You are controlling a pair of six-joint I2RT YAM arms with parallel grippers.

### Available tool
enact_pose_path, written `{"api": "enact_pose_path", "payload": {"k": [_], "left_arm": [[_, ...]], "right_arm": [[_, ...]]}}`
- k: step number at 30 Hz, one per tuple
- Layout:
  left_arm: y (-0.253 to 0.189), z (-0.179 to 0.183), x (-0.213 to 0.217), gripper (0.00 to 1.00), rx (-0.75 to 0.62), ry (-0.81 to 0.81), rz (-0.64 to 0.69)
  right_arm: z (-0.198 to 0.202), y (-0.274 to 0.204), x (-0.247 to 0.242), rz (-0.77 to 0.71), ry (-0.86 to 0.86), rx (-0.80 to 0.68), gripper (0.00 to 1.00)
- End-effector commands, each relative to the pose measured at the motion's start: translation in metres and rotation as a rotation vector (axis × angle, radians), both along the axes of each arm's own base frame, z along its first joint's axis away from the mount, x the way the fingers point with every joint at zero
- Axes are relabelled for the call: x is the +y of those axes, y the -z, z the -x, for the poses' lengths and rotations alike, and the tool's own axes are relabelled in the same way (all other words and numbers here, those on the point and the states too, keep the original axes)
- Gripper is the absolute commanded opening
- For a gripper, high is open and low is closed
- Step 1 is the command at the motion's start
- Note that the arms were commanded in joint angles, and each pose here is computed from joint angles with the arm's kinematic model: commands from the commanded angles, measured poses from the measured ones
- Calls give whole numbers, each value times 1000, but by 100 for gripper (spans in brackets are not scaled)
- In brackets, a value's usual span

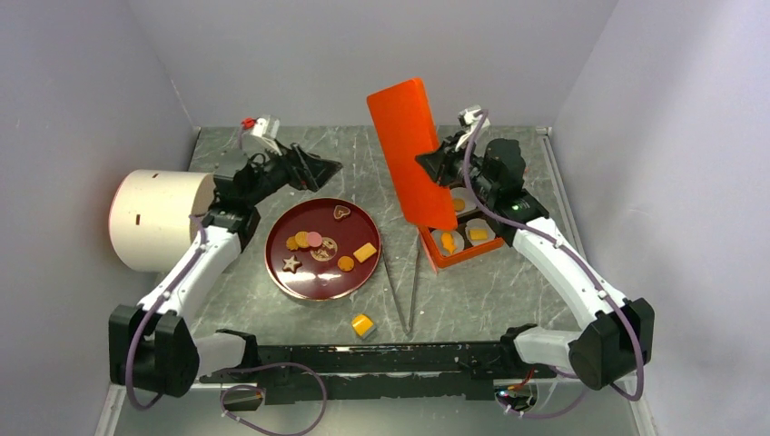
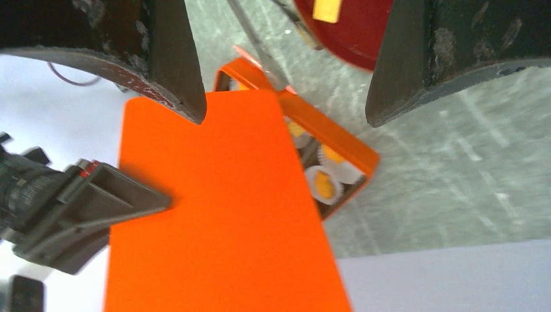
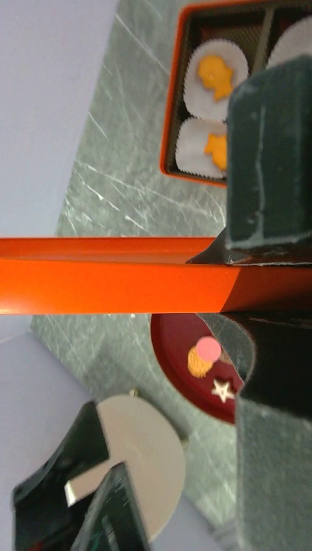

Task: Pack the cookies

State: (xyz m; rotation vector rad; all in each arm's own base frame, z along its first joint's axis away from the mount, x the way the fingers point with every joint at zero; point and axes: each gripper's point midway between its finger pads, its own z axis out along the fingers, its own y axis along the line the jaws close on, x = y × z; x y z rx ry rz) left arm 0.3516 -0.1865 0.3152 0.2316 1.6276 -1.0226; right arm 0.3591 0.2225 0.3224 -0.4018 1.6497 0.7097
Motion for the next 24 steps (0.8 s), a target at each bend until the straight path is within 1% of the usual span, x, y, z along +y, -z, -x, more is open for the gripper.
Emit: {"api": "enact_pose_path", "payload": {"k": [1, 7, 12, 15, 19, 24], "left_arm": [[-30, 15, -46, 97, -98, 187, 67], [-13, 11, -68, 96, -52, 224, 87], [-3, 5, -71, 96, -7, 210, 119], [0, 6, -74, 97, 27, 224, 173], [-1, 11, -81, 93, 47, 282, 249], [1, 10, -87, 90, 64, 316, 274]], "right_arm": [[19, -49, 1, -218, -110, -20, 0], [19, -60, -3, -343, -180, 52, 0], [21, -70, -7, -465, -237, 102, 0], [21, -73, -6, -498, -278, 128, 0], [21, -73, -1, -537, -336, 172, 0], [22, -78, 2, -576, -395, 198, 0]]}}
